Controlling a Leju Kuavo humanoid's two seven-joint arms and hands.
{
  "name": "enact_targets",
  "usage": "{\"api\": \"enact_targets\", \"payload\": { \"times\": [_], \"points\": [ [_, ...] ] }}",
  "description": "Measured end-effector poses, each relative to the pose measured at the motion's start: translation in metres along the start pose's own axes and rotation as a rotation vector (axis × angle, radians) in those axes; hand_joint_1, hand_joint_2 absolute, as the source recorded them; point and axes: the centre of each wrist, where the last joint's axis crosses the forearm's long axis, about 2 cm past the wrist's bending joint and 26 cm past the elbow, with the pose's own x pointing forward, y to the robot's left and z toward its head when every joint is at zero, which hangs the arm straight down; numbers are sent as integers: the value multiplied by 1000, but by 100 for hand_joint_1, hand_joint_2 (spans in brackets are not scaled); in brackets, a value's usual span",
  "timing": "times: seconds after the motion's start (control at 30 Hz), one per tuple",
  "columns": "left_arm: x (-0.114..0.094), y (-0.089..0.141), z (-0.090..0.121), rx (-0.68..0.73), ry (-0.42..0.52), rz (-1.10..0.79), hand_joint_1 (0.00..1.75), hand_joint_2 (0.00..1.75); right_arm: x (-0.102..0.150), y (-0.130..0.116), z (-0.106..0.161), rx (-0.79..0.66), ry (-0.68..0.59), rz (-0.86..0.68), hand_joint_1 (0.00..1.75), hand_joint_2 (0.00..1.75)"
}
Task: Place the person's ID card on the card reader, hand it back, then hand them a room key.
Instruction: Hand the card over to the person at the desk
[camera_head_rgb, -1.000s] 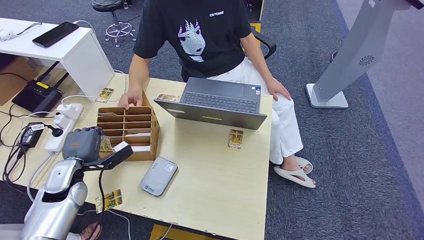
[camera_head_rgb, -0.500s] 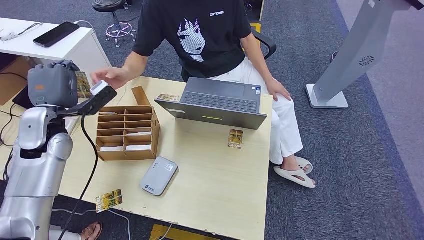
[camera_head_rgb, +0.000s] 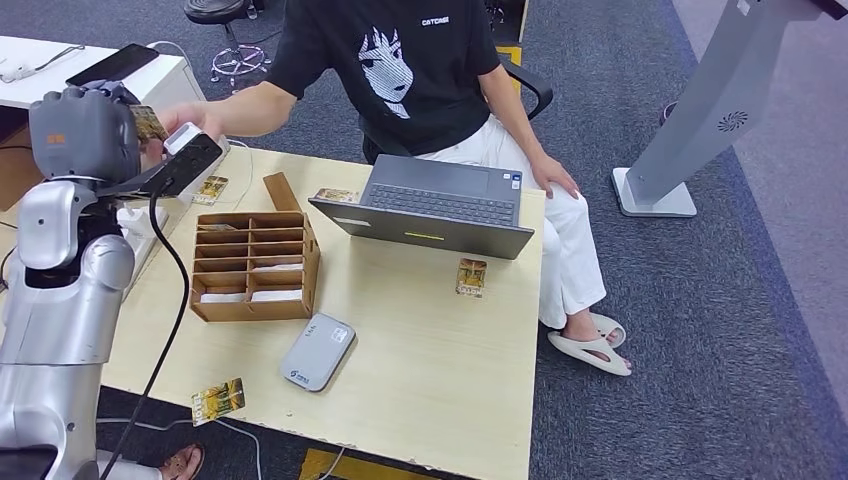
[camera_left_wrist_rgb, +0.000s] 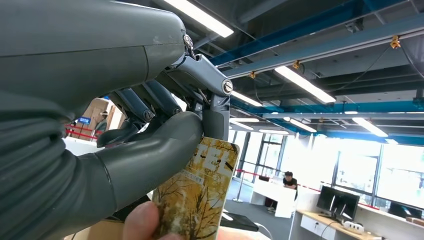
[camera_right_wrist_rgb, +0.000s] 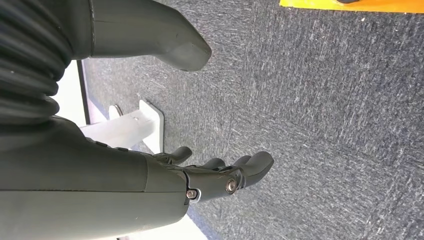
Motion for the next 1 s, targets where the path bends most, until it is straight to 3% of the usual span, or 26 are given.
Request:
{"api": "enact_targets", "payload": {
  "times": [0.2, 0.27, 0.33, 0.4, 0.6, 0.87, 1.0],
  "points": [
    [1, -5, -13, -14, 41, -55, 173, 175, 2, -1, 0, -1, 1, 11, 0, 175],
    [3, -8, -18, -26, 51, -57, 86, 175, 3, -1, 0, -1, -1, 14, 0, 175],
    [7, -10, -21, -33, 55, -44, 0, 87, 3, -1, 0, -2, -2, 15, 0, 175],
    [13, -13, -21, -31, 52, -16, 0, 0, 3, -1, 0, -2, -3, 16, 0, 175],
    [28, -18, -19, -31, 41, 32, 0, 0, 4, -1, 0, -2, -5, 16, 0, 175],
    [32, -19, -18, -33, 38, 58, 0, 0, 4, -1, 0, -1, -4, 13, 0, 175],
    [28, -31, 3, -17, 2, 104, 0, 0, 4, -1, 0, 0, 7, -10, 0, 175]
  ]
}}
